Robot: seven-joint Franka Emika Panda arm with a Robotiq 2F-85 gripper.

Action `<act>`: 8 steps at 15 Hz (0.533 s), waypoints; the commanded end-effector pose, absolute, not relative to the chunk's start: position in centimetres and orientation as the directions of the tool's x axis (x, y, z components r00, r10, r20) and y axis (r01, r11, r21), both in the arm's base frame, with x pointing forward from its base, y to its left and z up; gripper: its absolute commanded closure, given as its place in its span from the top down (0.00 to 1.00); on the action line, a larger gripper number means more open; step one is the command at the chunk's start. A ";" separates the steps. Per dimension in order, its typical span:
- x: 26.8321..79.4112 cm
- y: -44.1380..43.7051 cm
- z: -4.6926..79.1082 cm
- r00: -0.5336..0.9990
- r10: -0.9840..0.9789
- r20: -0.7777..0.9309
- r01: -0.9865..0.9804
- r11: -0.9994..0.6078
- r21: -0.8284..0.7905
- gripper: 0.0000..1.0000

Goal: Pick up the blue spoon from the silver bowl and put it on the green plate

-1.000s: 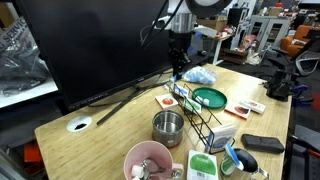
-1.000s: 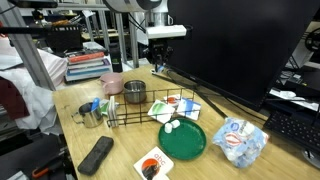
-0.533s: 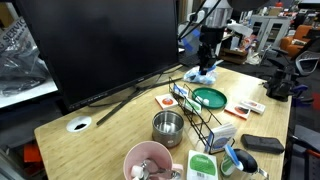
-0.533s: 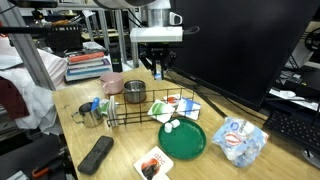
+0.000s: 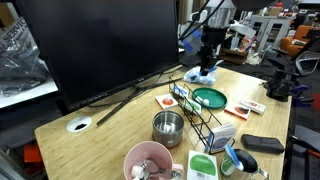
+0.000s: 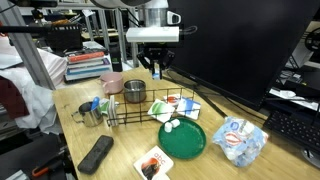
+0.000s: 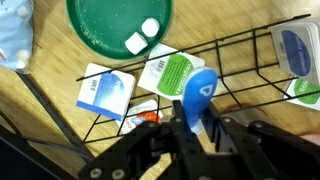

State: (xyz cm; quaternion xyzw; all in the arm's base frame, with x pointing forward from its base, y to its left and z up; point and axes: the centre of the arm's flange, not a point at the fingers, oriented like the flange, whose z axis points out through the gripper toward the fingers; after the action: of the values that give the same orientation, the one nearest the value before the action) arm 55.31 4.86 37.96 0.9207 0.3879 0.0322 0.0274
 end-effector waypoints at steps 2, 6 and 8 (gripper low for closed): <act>55.6 2.3 37.1 0.812 0.583 0.032 0.578 -0.810 0.096 0.06; 54.5 -3.9 35.4 0.935 0.356 0.011 0.352 -0.929 0.115 0.06; 53.7 -6.2 34.3 0.973 0.231 -0.001 0.229 -0.966 0.117 0.06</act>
State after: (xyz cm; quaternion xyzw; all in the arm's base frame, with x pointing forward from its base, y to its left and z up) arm 54.59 -4.92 35.29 0.9812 0.1870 0.0030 0.0474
